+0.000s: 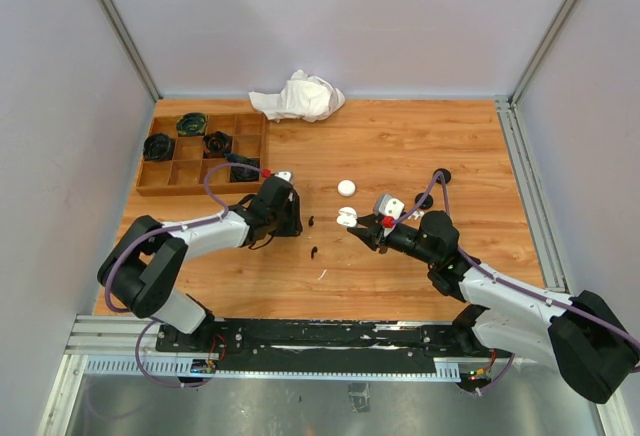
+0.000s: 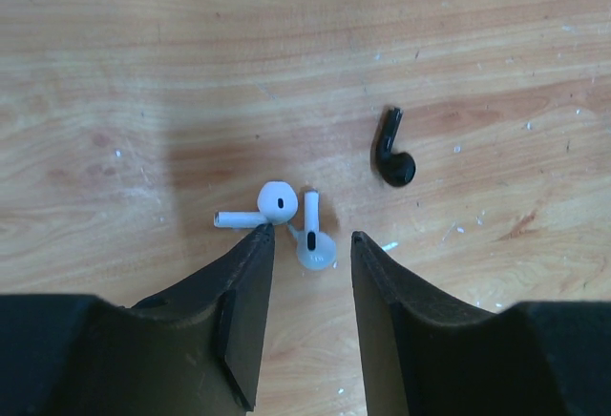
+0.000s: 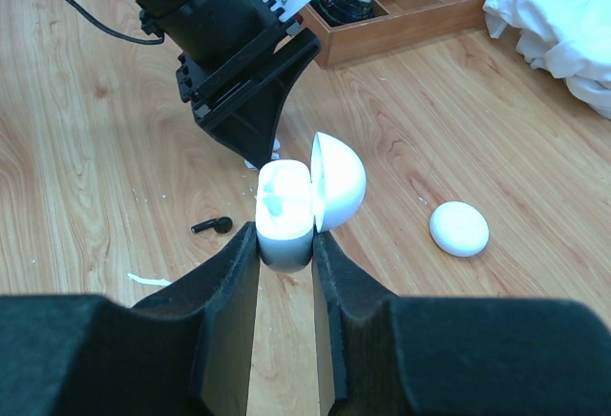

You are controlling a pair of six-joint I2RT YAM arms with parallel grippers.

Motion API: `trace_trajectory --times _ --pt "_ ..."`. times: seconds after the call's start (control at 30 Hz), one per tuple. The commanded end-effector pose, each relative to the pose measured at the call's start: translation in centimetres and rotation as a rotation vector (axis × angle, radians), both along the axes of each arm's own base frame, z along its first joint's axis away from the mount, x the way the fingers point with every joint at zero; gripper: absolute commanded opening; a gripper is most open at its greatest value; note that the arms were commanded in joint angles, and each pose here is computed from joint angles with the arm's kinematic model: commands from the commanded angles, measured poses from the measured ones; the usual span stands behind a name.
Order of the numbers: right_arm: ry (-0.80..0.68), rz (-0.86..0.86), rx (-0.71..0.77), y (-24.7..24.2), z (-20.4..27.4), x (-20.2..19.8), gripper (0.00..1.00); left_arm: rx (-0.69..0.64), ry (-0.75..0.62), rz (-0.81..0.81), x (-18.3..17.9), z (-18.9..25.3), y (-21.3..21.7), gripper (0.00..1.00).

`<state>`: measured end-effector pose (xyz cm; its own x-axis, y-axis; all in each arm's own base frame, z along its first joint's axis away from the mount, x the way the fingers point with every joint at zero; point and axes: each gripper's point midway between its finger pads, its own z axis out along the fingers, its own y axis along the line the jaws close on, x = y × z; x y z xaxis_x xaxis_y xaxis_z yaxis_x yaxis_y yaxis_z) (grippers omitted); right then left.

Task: Insert the wireless bluetooth earbuds into the charging case
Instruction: Pick up the earbud from the center of the board.

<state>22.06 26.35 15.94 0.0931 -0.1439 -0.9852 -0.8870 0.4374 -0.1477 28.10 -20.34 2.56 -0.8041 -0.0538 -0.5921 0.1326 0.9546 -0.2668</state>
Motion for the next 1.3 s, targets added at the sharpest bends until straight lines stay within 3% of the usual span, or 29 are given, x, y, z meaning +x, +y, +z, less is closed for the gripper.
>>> trace_trajectory --times 0.0,0.5,0.83,1.27 --pt "-0.034 0.007 0.008 0.3 0.6 -0.2 0.02 0.026 -0.035 -0.024 1.7 0.6 -0.3 0.43" --pt "-0.043 0.007 0.004 0.3 0.9 -0.3 0.02 -0.015 0.029 -0.253 -0.1 0.4 -2.9 0.39" --pt "-0.038 0.010 -0.002 0.4 0.8 -0.3 0.02 0.032 0.074 -0.417 -3.0 0.0 -3.7 0.40" --pt "-0.046 0.008 0.000 0.3 1.0 -0.4 0.04 0.148 0.038 -0.190 -0.7 -0.1 -1.0 0.42"
